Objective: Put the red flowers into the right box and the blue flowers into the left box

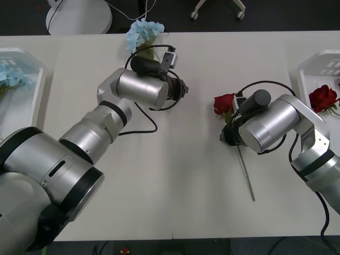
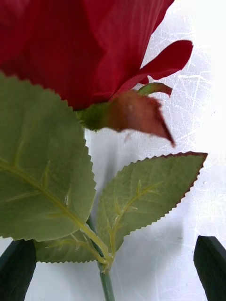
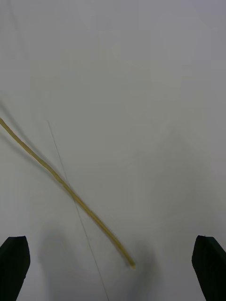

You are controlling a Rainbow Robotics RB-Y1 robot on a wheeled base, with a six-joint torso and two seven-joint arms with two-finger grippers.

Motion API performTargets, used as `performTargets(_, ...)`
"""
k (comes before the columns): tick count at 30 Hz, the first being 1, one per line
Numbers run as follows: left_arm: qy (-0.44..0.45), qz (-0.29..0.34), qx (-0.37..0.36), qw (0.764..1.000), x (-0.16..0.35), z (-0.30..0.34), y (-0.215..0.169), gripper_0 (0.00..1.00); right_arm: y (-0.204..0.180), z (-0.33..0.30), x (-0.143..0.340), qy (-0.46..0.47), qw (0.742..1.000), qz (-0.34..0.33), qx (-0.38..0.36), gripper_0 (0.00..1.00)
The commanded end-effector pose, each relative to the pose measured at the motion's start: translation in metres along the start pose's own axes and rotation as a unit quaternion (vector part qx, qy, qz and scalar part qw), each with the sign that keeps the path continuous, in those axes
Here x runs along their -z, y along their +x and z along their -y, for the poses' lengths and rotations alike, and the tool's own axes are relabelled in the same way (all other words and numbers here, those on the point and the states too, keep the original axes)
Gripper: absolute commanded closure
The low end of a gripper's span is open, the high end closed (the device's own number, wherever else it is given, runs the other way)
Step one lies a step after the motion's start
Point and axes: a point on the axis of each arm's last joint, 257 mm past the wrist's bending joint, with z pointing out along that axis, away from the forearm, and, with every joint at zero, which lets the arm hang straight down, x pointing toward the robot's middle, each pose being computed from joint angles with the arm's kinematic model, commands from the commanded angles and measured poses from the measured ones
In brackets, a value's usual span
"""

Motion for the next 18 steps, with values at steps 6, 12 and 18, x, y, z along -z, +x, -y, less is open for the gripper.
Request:
performTargets(6,0.008,-0.035,-0.035,0.999,-0.004,0.027,0.029,0.00,-0.002,-0.006,-0.001,0.010,0.999,0.014,0.032,0.03)
performTargets(12,0.003,-0.029,-0.044,0.999,-0.007,0.026,0.038,0.06,0.006,-0.009,-0.004,0.014,0.999,0.007,0.045,0.04)
performTargets(18,0.002,0.022,-0.037,0.999,-0.011,0.018,0.035,0.07,0.015,-0.012,-0.006,0.012,0.999,-0.007,0.049,0.10)
